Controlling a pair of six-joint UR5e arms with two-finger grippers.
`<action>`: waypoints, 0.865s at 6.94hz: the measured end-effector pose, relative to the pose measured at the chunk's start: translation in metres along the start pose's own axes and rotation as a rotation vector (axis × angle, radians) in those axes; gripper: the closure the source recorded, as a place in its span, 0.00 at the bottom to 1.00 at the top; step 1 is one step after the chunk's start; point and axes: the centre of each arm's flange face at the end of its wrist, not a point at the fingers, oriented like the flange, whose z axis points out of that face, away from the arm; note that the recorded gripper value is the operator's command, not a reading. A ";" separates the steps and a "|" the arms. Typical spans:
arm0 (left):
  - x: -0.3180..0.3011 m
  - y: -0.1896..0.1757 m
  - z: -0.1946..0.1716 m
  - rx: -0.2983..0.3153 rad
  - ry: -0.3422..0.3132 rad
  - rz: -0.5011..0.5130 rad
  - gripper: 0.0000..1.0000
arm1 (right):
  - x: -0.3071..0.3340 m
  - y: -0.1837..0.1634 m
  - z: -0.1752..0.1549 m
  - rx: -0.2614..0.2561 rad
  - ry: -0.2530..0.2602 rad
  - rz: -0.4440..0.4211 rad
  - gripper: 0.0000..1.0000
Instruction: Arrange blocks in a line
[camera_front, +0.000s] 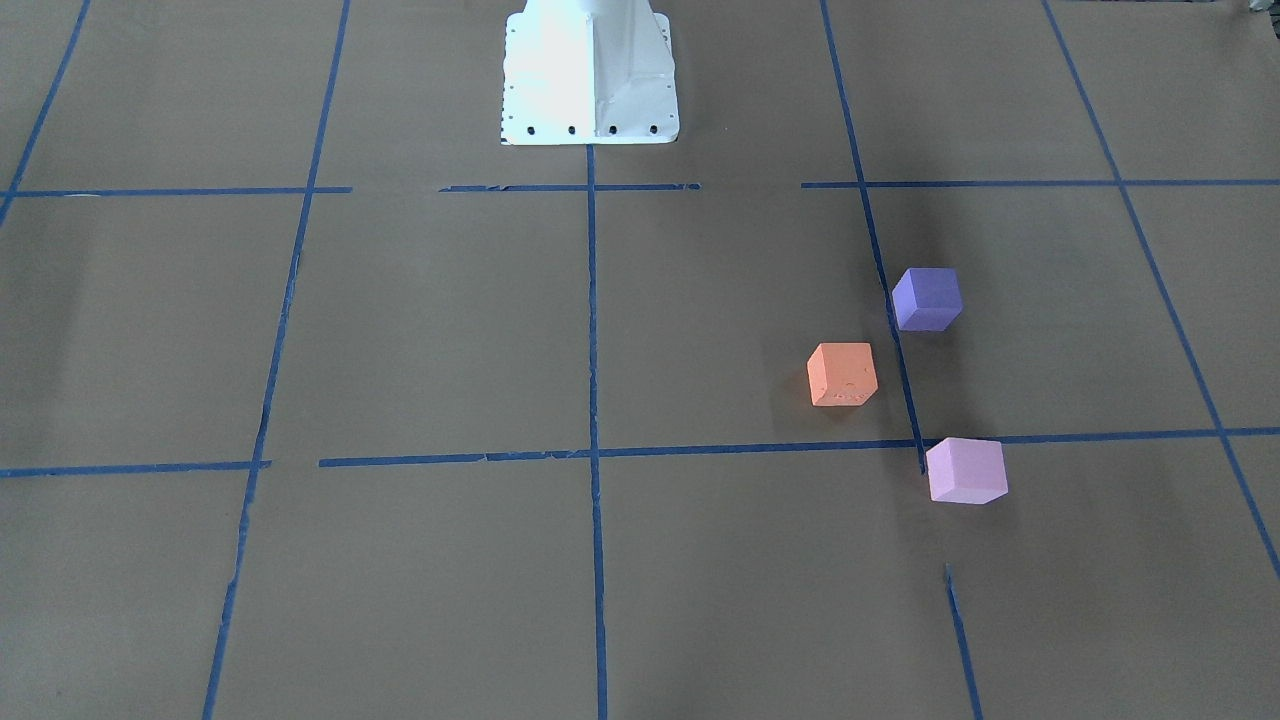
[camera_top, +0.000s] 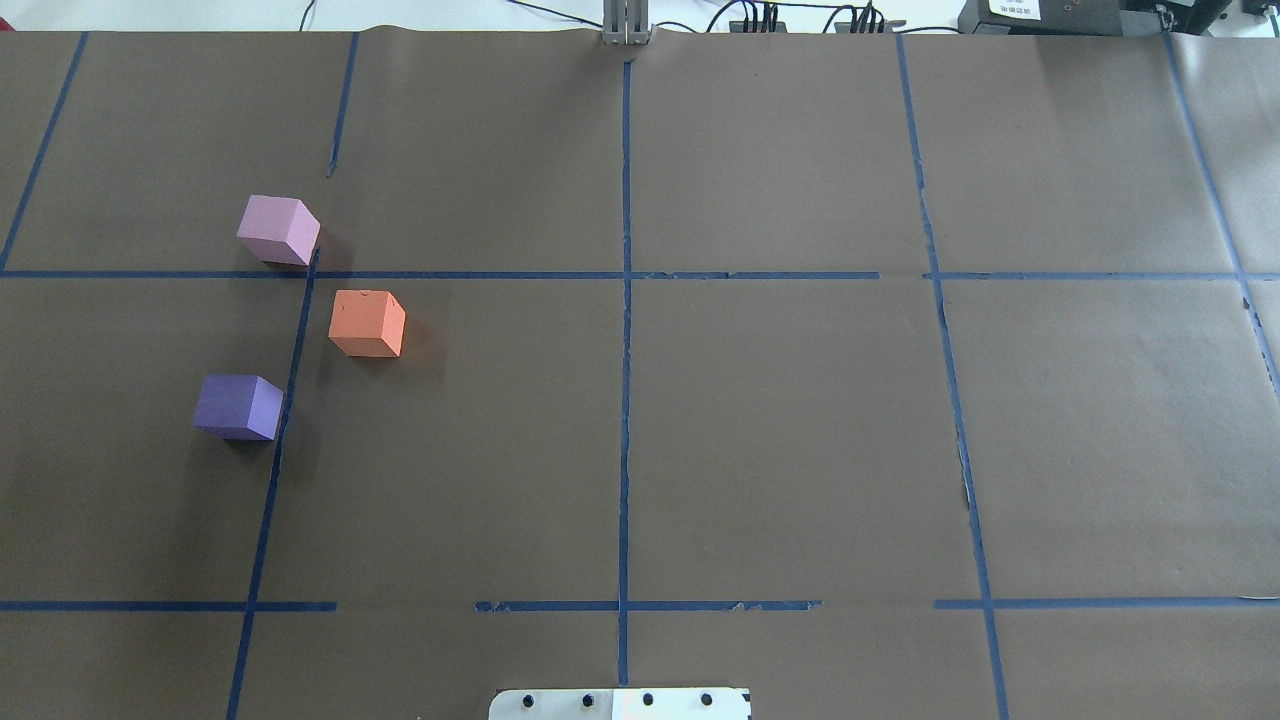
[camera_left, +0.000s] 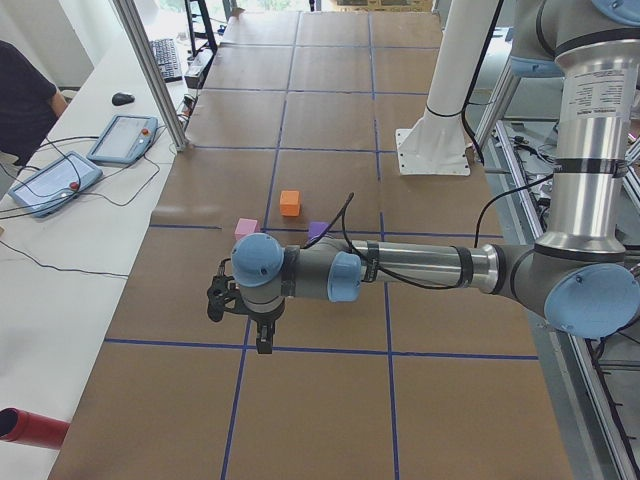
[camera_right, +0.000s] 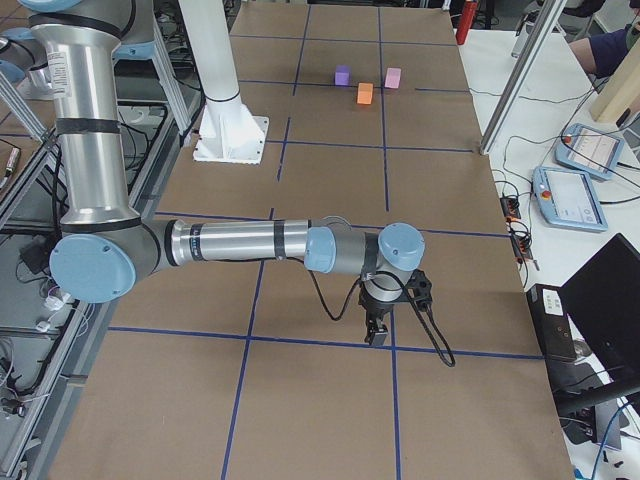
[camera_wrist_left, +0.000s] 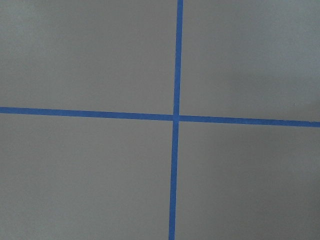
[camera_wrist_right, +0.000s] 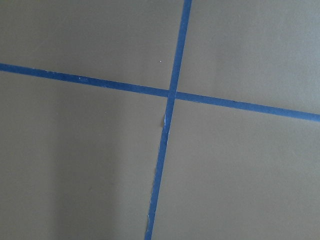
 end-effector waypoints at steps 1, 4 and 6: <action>0.001 0.000 0.002 -0.004 -0.006 0.001 0.00 | 0.000 0.000 0.000 0.000 0.000 0.000 0.00; 0.003 -0.001 0.006 -0.012 -0.021 0.003 0.00 | 0.000 0.000 0.000 0.000 0.000 0.000 0.00; 0.008 -0.004 0.003 -0.005 -0.020 0.014 0.00 | 0.000 0.000 0.000 0.000 0.000 0.000 0.00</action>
